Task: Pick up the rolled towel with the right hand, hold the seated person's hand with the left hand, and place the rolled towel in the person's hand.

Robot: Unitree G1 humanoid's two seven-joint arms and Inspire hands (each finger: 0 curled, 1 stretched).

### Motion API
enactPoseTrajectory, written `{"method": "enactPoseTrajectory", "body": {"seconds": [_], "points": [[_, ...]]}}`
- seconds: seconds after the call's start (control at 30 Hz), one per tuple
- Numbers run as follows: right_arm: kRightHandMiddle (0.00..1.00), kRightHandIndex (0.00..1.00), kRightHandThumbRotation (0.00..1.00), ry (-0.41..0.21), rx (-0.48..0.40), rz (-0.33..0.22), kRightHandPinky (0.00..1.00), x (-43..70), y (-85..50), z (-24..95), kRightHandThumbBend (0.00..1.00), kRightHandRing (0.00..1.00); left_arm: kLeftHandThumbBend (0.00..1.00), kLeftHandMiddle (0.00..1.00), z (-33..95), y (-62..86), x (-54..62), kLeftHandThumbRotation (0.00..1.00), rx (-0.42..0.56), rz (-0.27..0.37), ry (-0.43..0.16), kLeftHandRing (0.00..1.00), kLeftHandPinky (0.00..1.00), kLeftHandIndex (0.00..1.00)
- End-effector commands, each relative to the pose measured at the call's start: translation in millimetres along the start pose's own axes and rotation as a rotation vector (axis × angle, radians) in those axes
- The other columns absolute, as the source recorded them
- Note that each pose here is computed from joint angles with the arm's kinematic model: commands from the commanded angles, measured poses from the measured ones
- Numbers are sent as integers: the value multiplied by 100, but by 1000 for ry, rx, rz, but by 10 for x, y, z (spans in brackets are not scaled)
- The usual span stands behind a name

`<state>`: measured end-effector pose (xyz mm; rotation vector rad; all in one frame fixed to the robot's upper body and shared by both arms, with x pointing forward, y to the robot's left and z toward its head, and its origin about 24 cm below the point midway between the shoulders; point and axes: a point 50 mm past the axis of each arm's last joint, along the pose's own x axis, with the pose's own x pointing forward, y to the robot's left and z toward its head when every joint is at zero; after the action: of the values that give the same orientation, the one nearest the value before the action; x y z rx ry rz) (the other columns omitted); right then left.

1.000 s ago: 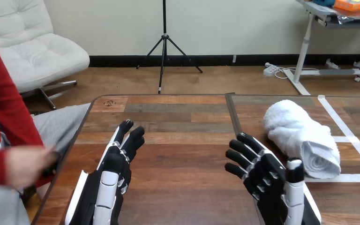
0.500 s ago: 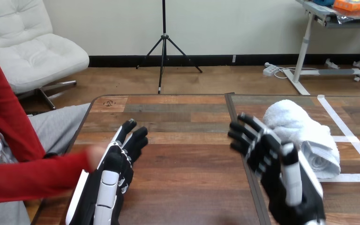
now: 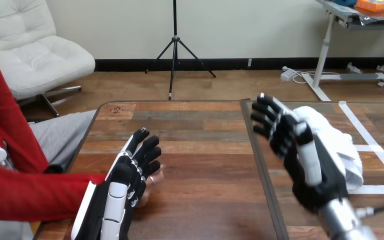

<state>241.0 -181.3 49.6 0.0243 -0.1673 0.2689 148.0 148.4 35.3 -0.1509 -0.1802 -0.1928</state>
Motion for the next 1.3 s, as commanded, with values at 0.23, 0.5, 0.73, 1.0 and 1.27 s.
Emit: {"method": "enactPoseTrajectory", "body": {"seconds": [0.23,0.5,0.73,1.0,1.27], "points": [[91,92,94,-86,-195,-50,91,518,-324,281,100,92,68,90,100,-79,189,100,-44,0,-108,91,95,92],[91,91,95,-64,-302,-80,87,641,-475,298,100,91,69,90,116,-77,178,100,-30,2,-104,91,96,92],[93,93,94,-40,-346,-93,91,737,-599,314,100,93,70,89,124,-74,176,100,-25,6,-108,91,97,92],[95,94,92,-45,-431,-119,93,835,-729,359,99,95,70,89,128,-66,173,100,-23,4,-107,91,97,91],[95,95,94,-31,-506,-161,87,922,-839,416,99,94,68,89,132,-62,174,100,-29,2,-107,90,97,91]]}}
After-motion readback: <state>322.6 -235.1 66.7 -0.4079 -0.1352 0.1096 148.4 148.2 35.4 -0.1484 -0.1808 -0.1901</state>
